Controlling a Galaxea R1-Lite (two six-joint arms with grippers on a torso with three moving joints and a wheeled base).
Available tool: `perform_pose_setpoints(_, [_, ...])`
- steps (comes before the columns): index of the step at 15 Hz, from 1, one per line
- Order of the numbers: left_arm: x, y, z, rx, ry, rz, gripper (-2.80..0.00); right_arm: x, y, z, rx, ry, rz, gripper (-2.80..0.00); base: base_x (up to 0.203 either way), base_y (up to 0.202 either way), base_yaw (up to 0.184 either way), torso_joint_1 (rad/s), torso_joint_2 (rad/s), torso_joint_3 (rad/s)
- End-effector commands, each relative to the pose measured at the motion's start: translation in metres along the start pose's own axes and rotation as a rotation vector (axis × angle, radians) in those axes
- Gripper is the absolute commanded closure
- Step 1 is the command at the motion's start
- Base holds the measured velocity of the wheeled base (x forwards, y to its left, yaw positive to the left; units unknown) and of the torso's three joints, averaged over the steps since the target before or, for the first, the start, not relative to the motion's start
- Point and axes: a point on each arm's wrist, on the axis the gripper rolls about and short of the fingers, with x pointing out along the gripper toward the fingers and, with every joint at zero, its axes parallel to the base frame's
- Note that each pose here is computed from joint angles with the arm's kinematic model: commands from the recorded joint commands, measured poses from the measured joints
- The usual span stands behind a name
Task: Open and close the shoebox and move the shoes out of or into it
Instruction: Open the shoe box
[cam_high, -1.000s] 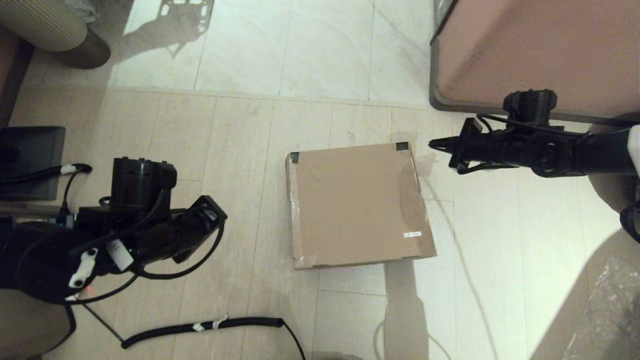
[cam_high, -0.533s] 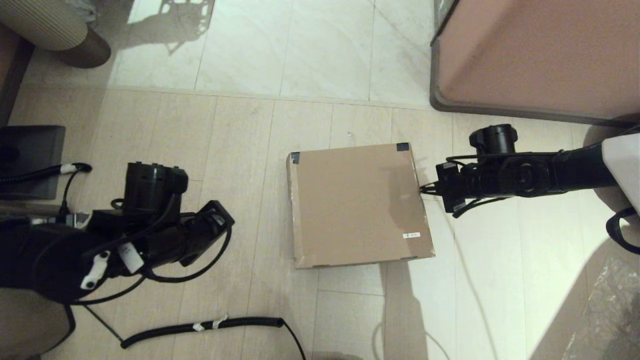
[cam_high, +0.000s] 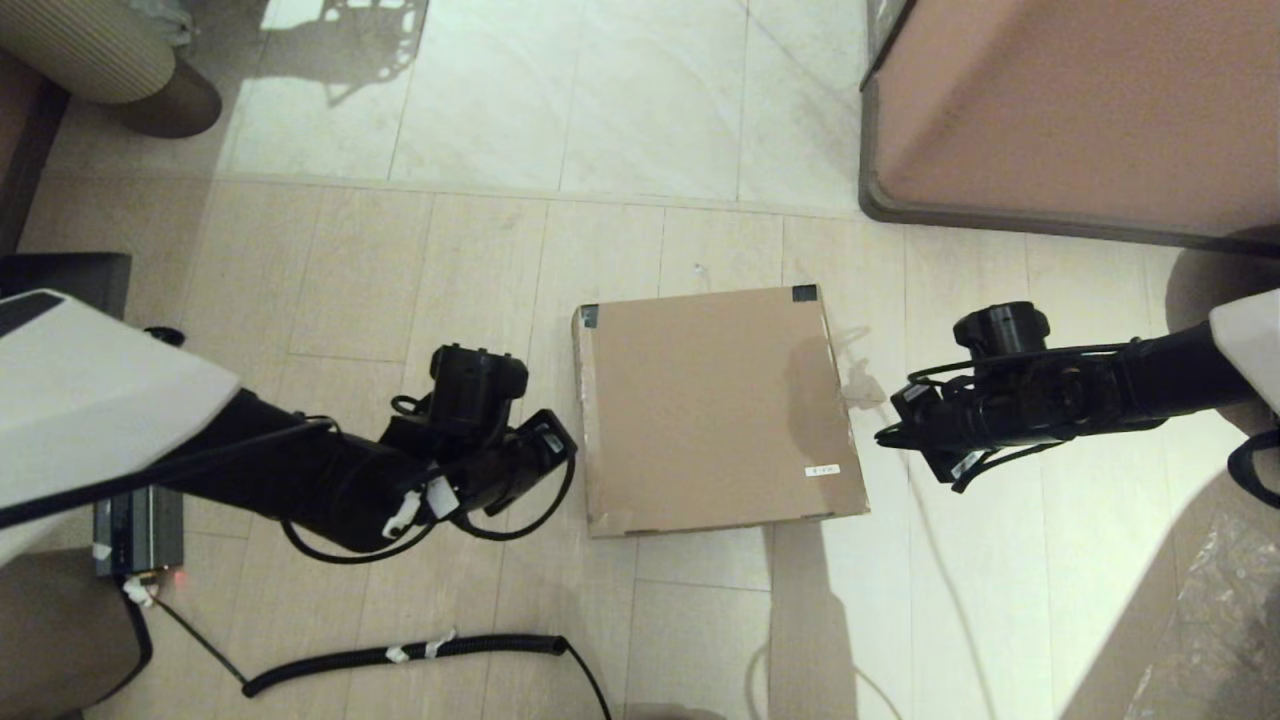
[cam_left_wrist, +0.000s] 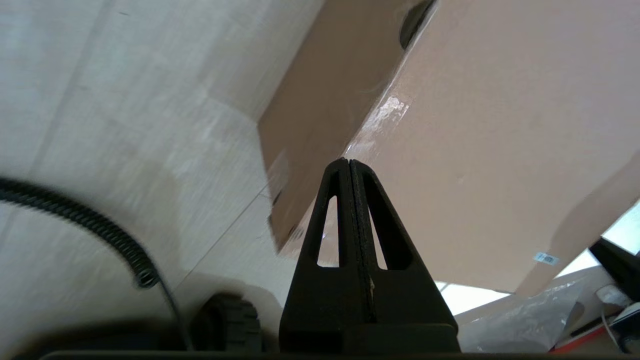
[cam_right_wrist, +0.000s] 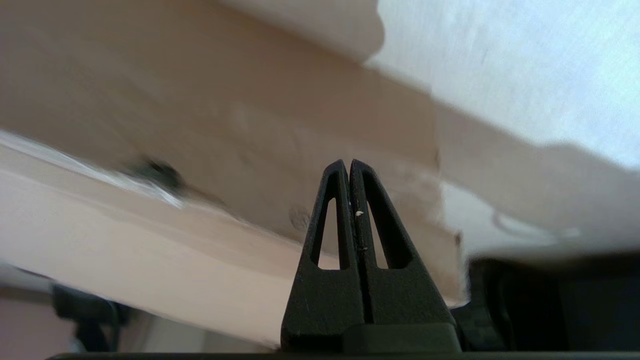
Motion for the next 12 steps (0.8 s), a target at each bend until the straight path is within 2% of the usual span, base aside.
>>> perform_pose_setpoints(1, [0.02, -0.002, -0.011, 0.007, 0.02, 0.01, 0.0, 0.016, -0.01, -0.003, 0.013, 0.025, -0.036, 0.0, 0.0, 0.0, 0.0, 0.0, 0.0, 0.0])
perform_pose_setpoints(4, [0.032, -0.003, -0.013, 0.008, 0.022, 0.01, 0.0, 0.031, -0.017, -0.006, 0.014, 0.043, -0.061, 0.0, 0.0, 0.0, 0.0, 0.0, 0.0, 0.0])
perform_pose_setpoints(7, [0.036, -0.004, -0.015, 0.009, 0.024, 0.01, 0.0, 0.05, -0.021, -0.008, -0.006, 0.022, -0.014, 0.0, 0.0, 0.0, 0.0, 0.0, 0.0, 0.0])
perform_pose_setpoints(12, [0.041, -0.001, -0.022, 0.007, 0.042, 0.024, 0.0, 0.063, -0.018, -0.024, -0.02, 0.061, -0.007, 0.0, 0.0, 0.0, 0.0, 0.0, 0.0, 0.0])
